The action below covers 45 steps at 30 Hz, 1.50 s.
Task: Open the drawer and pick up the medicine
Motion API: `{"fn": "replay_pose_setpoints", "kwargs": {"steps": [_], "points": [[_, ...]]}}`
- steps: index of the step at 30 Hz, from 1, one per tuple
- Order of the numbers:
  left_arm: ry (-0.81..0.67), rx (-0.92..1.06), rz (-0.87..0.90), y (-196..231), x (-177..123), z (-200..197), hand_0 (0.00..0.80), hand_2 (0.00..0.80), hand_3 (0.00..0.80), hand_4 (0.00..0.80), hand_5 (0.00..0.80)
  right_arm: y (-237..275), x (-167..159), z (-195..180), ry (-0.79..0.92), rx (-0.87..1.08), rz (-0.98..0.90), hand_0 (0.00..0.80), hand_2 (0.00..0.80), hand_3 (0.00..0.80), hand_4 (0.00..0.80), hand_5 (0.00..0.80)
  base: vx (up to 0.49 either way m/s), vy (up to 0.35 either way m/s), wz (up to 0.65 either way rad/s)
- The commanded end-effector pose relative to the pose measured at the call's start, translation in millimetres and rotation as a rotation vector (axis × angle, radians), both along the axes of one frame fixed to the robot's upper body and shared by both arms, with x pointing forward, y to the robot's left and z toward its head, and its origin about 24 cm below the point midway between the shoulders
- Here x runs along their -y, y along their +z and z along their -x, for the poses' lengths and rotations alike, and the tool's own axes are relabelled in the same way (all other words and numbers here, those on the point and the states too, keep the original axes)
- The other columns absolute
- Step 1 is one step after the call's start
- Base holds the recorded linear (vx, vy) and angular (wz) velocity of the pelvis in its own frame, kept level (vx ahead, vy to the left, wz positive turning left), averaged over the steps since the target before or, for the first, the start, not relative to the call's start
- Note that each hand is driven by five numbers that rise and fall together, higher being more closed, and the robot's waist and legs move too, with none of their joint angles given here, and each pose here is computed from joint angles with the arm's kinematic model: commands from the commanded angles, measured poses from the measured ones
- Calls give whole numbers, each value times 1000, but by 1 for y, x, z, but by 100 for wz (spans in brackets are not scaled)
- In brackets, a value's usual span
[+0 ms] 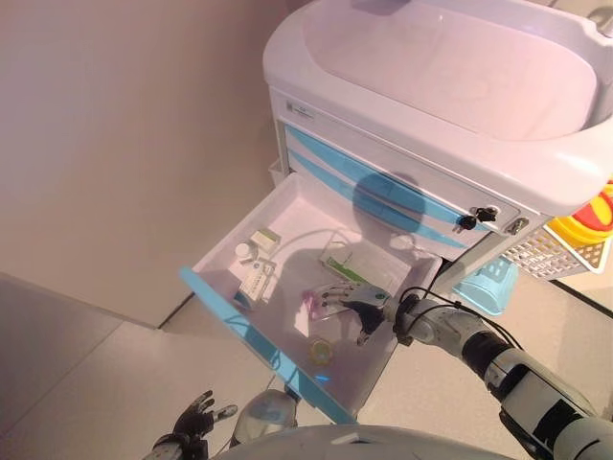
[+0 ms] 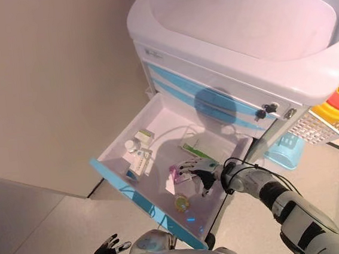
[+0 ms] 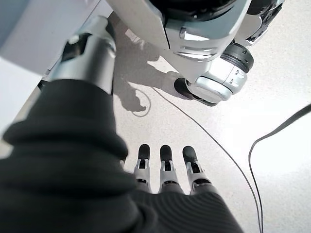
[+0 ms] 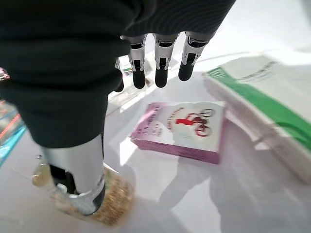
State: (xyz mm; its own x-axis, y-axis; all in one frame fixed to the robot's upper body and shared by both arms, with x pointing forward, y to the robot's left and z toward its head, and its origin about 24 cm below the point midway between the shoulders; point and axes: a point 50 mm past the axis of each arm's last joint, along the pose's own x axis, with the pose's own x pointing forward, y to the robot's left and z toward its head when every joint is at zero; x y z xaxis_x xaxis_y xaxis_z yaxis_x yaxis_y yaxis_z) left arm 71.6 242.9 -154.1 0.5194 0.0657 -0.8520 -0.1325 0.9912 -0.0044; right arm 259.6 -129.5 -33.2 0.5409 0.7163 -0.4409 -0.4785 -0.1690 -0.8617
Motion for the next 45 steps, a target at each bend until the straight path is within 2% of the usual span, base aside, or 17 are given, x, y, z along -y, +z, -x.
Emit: {"fn": "replay_pose_setpoints", "kwargs": {"steps": [1,11,19,45], "points": [[-71,37,-20,4,-2,-11,0,0,0,0,0,1,-20,10,99,23,-64,0,0,0,0,0,4,17,8],[-60,18,-5,2,0,-8,0,0,0,0,0,-4,-29,17,147,65,-38,0,0,0,0,0,-3,11,10],[-58,-5,-12,1,-4,-2,0,0,0,0,0,-12,-30,27,235,26,20,0,0,0,0,0,22,10,9],[-81,21,-2,2,-1,-7,0,0,0,0,0,-20,-29,41,256,-9,7,0,0,0,0,0,5,0,1]]}}
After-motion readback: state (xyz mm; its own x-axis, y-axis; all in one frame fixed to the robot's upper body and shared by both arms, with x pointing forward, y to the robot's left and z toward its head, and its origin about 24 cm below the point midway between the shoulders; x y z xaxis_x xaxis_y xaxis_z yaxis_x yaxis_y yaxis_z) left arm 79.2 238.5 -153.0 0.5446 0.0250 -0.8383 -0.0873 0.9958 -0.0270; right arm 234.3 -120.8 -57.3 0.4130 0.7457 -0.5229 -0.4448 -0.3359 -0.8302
